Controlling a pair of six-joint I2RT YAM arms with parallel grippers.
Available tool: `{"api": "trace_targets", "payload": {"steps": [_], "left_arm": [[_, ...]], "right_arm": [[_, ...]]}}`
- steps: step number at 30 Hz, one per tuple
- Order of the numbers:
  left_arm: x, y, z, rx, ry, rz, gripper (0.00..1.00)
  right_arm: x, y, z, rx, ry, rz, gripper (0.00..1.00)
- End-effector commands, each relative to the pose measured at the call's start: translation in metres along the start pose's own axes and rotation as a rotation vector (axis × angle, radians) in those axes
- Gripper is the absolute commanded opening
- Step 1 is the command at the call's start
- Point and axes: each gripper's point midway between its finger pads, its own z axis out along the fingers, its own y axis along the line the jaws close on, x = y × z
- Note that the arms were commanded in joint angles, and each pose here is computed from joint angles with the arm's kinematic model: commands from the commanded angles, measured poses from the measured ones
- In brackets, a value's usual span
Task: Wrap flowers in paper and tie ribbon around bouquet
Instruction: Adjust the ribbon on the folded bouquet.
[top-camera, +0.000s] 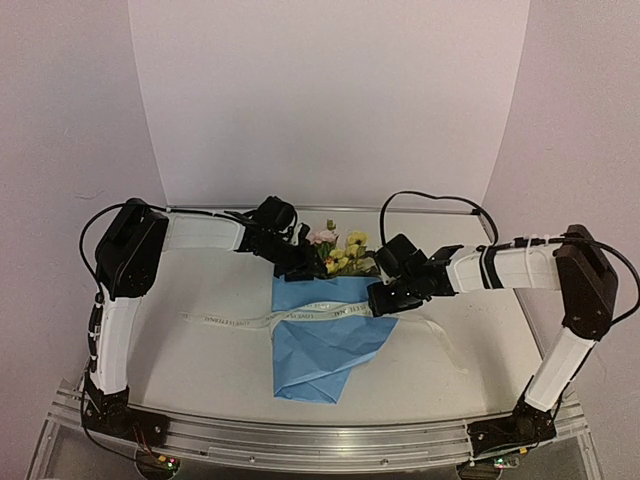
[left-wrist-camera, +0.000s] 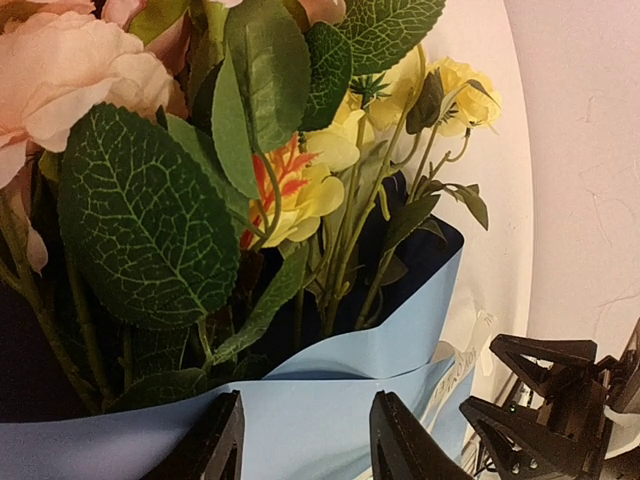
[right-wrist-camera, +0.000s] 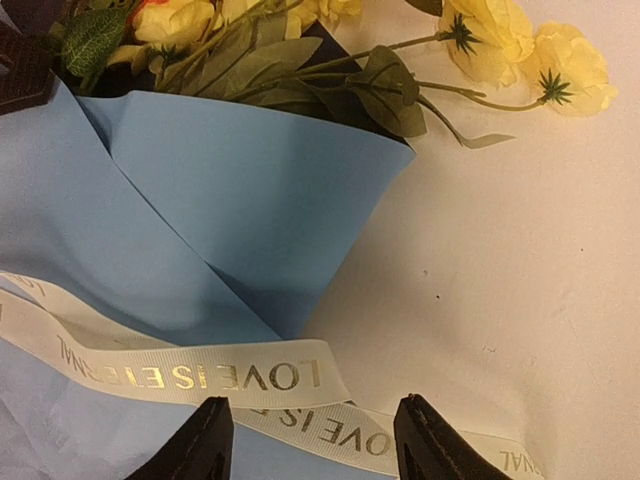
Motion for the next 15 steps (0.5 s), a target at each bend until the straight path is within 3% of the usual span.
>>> {"api": "trace_targets", "payload": {"steps": [1,9,15], "left_arm": [[-0.012,-0.011,-0.002,0.013,-0.029,0.019,0.45],[-0.012,-0.01,0.0,0.012,-0.027,0.017,0.45],[-0.011,-0.007,0.002,0.006,-0.023,0.01,0.44]], "right_arm": [[-0.012,0.008,0.004,-0.038,-0.026,-0.002,0.58],[-0.013,0.014,0.028,-0.09,0.022,0.022,0.54],[-0.019,0.006,0.028,-0.057,-0.001,0.043,0.4]]}}
